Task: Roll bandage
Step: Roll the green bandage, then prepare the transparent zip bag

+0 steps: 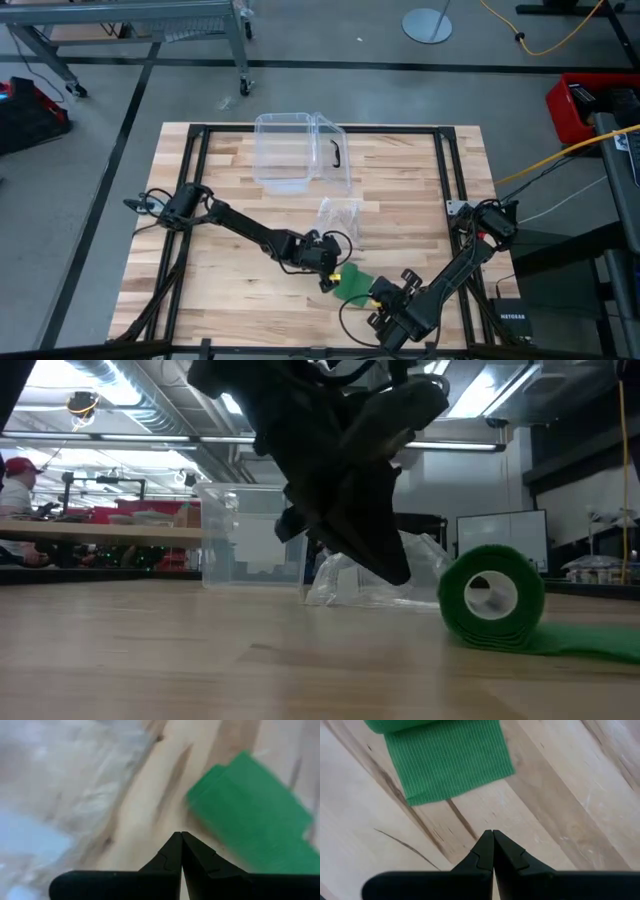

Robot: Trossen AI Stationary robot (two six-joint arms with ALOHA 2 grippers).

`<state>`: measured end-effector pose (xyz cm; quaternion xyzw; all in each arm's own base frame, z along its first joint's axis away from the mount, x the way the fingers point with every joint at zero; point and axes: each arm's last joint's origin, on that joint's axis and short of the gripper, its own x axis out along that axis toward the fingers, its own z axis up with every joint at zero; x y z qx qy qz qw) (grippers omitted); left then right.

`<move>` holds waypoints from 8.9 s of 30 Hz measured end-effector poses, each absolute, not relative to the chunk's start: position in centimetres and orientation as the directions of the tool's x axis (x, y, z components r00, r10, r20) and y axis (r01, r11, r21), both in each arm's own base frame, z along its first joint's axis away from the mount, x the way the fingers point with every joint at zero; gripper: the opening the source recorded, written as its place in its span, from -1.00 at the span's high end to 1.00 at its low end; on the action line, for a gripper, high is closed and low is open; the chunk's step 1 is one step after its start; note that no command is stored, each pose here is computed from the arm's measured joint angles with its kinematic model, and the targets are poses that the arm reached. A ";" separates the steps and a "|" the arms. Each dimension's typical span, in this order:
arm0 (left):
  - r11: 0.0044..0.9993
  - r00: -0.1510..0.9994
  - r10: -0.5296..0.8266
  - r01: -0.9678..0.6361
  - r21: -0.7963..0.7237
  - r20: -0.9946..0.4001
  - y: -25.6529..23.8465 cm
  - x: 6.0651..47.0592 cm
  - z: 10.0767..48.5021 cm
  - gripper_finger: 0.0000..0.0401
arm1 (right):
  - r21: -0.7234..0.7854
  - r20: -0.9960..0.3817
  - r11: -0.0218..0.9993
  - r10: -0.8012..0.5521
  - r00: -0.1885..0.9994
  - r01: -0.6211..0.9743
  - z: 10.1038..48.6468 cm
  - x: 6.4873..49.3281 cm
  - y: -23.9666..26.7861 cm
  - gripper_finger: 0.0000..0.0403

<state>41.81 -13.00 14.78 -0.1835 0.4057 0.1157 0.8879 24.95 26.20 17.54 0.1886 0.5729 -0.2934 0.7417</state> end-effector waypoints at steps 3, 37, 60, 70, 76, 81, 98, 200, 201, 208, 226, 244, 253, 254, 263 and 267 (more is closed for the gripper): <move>0.897 0.687 -0.054 -0.285 -0.338 -0.725 -13.9 42.7 13.8 1.00 | -0.056 -0.960 0.757 -0.219 0.173 0.651 17.5 25.0 26.2 0.97; 0.877 0.814 -0.333 0.081 -0.473 -0.477 -15.9 45.6 15.8 1.00 | -0.208 -0.935 0.658 -0.352 0.052 0.724 18.4 21.3 26.4 0.97; 0.893 0.809 -0.353 0.141 -0.428 -0.470 -15.6 45.6 16.4 0.31 | 0.144 -0.959 0.668 -0.088 0.270 0.730 16.6 19.8 30.1 0.97; 0.933 0.713 -0.328 0.143 -0.330 -0.619 -14.7 43.6 18.8 0.50 | 0.163 -0.951 0.589 -0.119 0.285 0.791 13.2 18.9 28.6 0.97; 0.947 0.629 -0.301 0.106 -0.304 -0.717 -14.4 42.6 18.3 0.49 | 0.173 -0.952 0.590 -0.106 0.288 0.789 13.2 18.9 28.7 0.97; 0.958 0.582 -0.285 0.140 -0.251 -0.762 -14.2 42.1 17.9 0.41 | 0.171 -0.959 0.608 -0.078 0.272 0.775 13.2 18.9 28.9 0.97; 0.959 0.561 -0.276 0.211 -0.187 -0.780 -14.1 41.9 17.7 0.31 | 0.134 -0.989 0.587 0.024 0.148 0.798 13.4 20.0 28.5 0.77; 0.842 0.841 0.086 -0.347 -0.412 -0.534 -4.6 27.5 18.7 0.80 | 0.229 -0.966 0.683 0.071 0.249 0.693 14.1 19.4 29.7 0.05; 0.835 0.840 0.088 -0.356 -0.420 -0.536 -4.4 27.8 18.3 0.80 | 0.229 -0.966 0.684 0.070 0.249 0.693 14.1 19.4 29.7 0.05; 0.795 0.837 0.052 -0.365 -0.485 -0.545 -3.1 29.4 16.2 0.80 | 0.230 -0.965 0.683 0.068 0.252 0.693 14.1 19.4 29.7 0.05; 0.723 0.831 0.046 -0.411 -0.555 -0.555 -0.5 31.1 12.7 0.80 | 0.239 -0.958 0.683 0.048 0.284 0.690 14.1 19.5 29.7 0.05; 0.766 0.845 0.046 -0.372 -0.524 -0.533 0.0 31.4 12.6 0.80 | 0.240 -0.957 0.683 0.048 0.285 0.690 14.1 19.5 29.7 0.05; 0.767 0.832 -0.030 -0.336 -0.547 -0.554 -0.3 31.3 12.4 0.80 | 0.240 -0.957 0.683 0.048 0.285 0.690 14.1 19.5 29.7 0.05; 0.765 0.828 -0.028 -0.343 -0.545 -0.561 -0.3 31.2 12.3 0.79 | 0.240 -0.957 0.683 0.048 0.285 0.690 14.1 19.5 29.7 0.05; 0.725 0.810 -0.024 -0.389 -0.568 -0.585 -0.5 32.1 10.5 0.37 | 0.242 -0.957 0.682 0.052 0.284 0.690 14.1 19.5 29.7 0.05; 0.740 0.815 -0.025 -0.374 -0.560 -0.578 -0.5 32.6 10.7 0.24 | 0.241 -0.960 0.682 0.060 0.275 0.691 14.1 19.5 29.7 0.05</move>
